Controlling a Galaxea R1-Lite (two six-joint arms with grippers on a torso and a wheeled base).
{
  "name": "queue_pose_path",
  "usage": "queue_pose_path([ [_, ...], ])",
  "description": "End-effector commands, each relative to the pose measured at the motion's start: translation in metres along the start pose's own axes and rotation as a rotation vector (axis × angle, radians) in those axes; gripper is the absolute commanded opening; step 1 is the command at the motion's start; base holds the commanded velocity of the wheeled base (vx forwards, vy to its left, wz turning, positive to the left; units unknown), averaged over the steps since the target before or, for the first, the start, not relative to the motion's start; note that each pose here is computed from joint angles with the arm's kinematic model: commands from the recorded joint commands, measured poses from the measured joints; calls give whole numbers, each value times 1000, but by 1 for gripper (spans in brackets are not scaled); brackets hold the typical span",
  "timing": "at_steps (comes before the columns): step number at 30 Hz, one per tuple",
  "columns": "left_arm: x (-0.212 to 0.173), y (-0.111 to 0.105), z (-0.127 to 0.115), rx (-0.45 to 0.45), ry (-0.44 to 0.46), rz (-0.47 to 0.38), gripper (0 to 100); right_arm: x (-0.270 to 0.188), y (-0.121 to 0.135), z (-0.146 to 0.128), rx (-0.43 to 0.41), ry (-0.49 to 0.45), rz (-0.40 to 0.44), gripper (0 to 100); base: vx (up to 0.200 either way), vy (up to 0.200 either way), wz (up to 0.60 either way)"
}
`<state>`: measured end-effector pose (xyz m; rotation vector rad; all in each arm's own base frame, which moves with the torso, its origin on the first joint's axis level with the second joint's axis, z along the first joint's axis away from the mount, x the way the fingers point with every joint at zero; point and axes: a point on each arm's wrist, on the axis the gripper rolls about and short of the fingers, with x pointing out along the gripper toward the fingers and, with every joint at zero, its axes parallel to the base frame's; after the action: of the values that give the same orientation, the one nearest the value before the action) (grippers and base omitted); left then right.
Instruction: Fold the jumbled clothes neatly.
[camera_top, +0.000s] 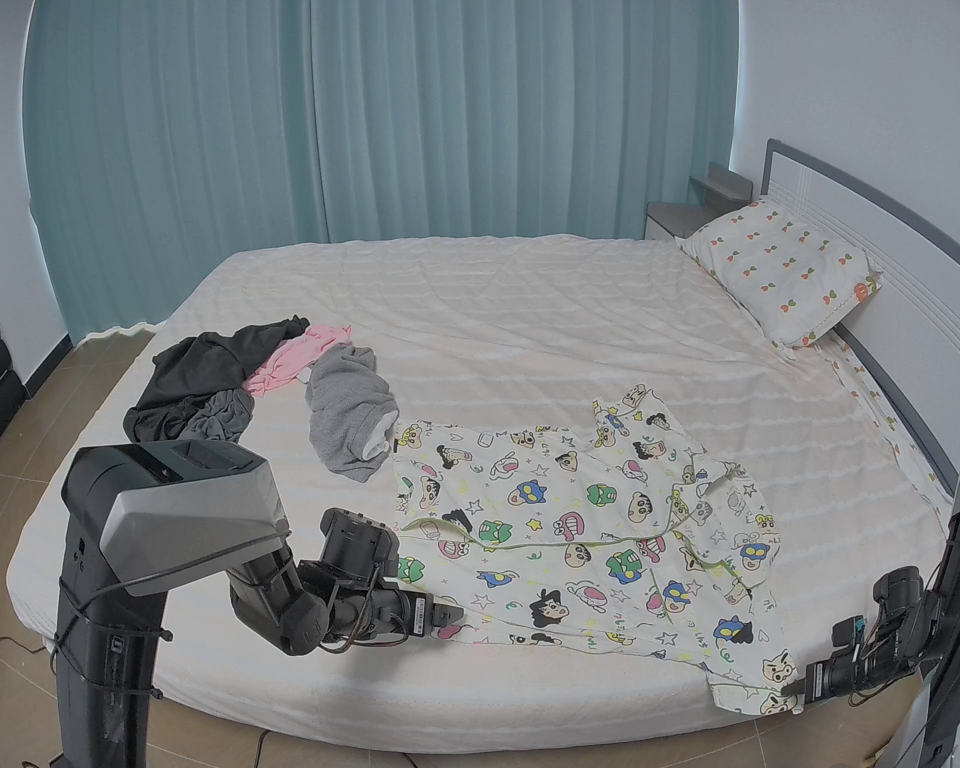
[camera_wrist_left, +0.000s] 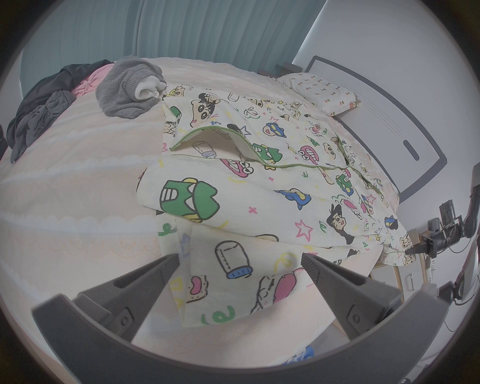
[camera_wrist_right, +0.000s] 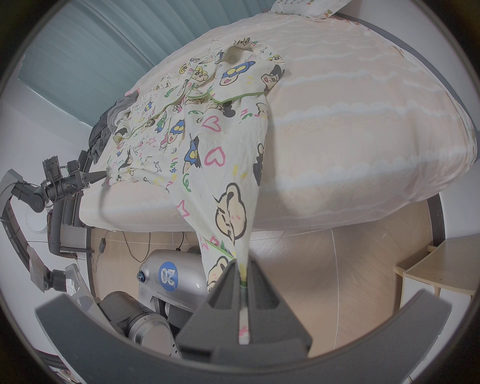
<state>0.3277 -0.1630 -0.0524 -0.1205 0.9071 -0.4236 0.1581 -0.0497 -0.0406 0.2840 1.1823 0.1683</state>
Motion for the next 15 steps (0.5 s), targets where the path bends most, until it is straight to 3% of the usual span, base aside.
queue_pose_path([
  [1, 1, 0, 0, 5, 1, -1, 100, -1, 3, -4, 1, 18, 6, 0, 0, 0, 0],
  [13, 12, -3, -5, 11, 11, -9, 100, -1, 3, -4, -1, 18, 6, 0, 0, 0, 0],
  [14, 12, -3, -5, 12, 11, -10, 0, -1, 3, -4, -1, 18, 6, 0, 0, 0, 0],
  [15, 13, -4, -5, 12, 12, -11, 0, -1, 3, -4, -1, 18, 6, 0, 0, 0, 0],
])
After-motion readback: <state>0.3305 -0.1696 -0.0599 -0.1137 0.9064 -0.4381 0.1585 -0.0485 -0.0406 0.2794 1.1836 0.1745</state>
